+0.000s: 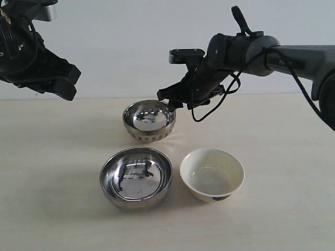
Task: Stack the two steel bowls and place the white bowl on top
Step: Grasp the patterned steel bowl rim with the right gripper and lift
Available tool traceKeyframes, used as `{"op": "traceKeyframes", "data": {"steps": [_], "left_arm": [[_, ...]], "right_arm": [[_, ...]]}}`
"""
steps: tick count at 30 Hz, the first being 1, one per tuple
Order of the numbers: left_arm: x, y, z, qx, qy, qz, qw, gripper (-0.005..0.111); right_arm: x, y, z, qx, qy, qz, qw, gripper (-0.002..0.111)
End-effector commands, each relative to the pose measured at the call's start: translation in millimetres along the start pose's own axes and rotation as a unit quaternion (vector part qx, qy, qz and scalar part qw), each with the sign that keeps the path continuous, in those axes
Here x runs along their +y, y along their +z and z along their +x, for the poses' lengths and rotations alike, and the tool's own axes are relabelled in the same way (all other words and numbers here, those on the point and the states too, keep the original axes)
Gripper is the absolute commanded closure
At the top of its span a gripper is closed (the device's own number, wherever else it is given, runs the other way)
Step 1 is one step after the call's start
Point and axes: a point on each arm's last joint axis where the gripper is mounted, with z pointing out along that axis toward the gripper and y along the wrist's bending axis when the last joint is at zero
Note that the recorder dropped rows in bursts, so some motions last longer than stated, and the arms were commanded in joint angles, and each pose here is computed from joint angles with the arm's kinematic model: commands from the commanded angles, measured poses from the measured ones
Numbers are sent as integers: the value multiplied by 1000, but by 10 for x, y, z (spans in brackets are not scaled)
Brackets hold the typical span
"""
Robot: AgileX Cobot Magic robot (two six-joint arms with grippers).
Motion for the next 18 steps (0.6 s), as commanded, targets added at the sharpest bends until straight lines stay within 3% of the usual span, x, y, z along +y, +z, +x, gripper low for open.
{"op": "traceKeyframes", "data": {"steps": [1, 18], "left_arm": [[10, -30, -27, -14, -7, -3, 1000, 51], [13, 166, -20, 11, -6, -2, 1000, 51]], "right_arm": [[57, 32, -79, -14, 15, -16, 1000, 58], [3, 366, 85, 12, 30, -24, 999, 61]]}}
